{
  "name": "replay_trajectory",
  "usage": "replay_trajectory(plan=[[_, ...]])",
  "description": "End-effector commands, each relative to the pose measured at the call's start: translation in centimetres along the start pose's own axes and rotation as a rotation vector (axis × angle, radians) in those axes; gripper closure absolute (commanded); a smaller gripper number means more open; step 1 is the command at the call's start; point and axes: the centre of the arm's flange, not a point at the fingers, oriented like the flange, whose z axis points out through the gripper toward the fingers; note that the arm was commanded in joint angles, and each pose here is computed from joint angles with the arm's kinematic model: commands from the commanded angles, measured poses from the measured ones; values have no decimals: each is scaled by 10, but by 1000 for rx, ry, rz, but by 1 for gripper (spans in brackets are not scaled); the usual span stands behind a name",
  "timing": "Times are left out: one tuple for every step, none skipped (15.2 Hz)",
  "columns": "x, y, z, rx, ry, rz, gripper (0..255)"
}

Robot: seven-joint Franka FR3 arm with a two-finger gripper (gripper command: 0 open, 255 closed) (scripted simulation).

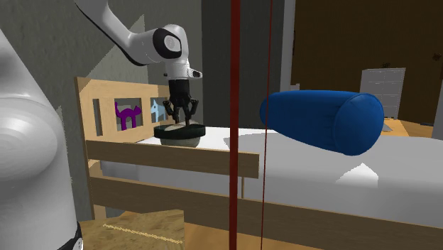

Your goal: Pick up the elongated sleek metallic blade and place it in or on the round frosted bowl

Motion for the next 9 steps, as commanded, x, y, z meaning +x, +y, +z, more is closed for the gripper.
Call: replay_trajectory(plan=[[-1,0,3,3,-7,-1,255],[-1,0,3,3,-7,-1,255],[-1,0,3,3,-7,-1,255],[-1,0,3,3,-7,-1,255],[-1,0,3,3,-7,-1,255],[-1,-1,3,3,-7,-1,0],[-1,0,3,3,-7,-1,0],[-1,0,3,3,-7,-1,0],[-1,0,3,3,-7,-1,0]])
